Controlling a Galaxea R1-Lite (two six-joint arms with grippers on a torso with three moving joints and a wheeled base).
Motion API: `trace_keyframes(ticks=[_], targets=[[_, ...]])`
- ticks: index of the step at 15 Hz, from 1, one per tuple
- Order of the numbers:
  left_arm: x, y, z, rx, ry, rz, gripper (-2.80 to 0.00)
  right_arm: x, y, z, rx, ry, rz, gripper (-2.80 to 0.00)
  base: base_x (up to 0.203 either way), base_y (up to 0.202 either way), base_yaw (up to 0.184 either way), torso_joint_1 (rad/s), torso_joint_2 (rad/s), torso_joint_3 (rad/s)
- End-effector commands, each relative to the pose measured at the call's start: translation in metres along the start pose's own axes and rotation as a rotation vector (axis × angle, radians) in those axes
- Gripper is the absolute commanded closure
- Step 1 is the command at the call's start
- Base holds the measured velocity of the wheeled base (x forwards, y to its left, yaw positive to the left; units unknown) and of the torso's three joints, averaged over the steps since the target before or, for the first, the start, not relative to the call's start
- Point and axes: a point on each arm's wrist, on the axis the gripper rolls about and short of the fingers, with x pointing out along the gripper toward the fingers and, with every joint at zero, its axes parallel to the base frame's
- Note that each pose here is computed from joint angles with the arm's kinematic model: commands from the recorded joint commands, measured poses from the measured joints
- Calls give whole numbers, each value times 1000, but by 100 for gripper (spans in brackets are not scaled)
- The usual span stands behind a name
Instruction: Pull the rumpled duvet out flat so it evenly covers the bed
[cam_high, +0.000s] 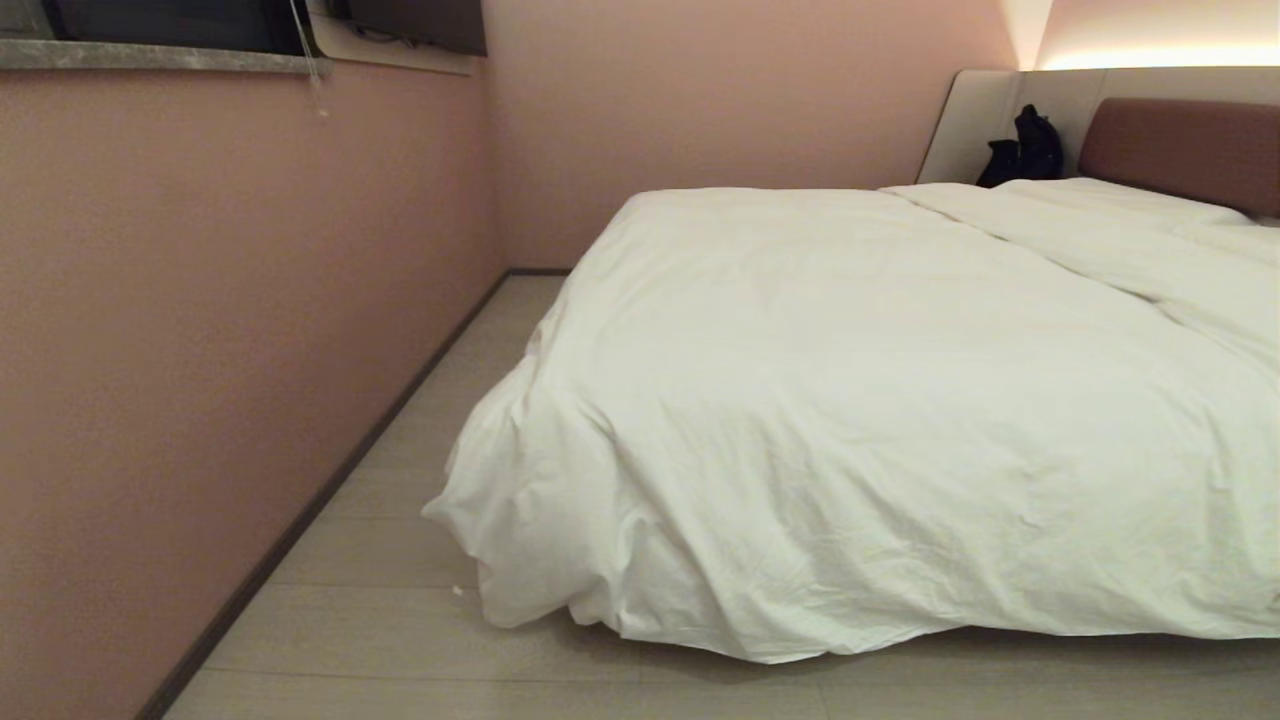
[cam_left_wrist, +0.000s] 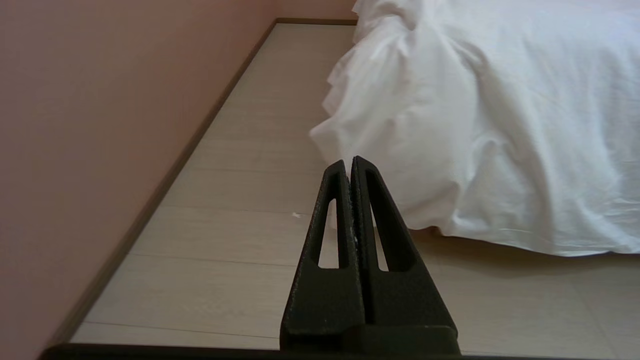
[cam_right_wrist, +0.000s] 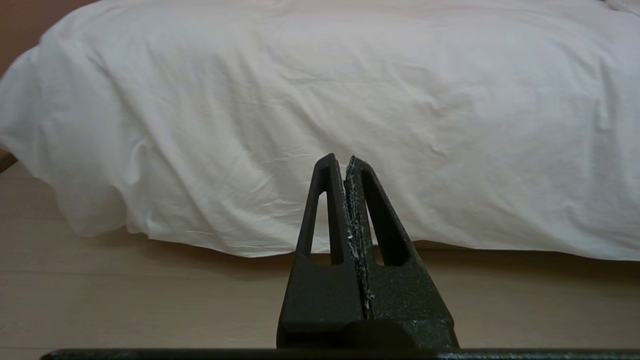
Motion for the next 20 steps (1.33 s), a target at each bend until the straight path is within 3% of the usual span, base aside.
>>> trace_keyframes(ticks=[1,20], targets=[[0,0,0,0,-1,0,0,0,0,0,0,-1,1,0,0,201,2,5,2,5],[0,0,0,-3,1,1,0,0,0,0,0,-1,1,0,0,197,-1,2,3,2]])
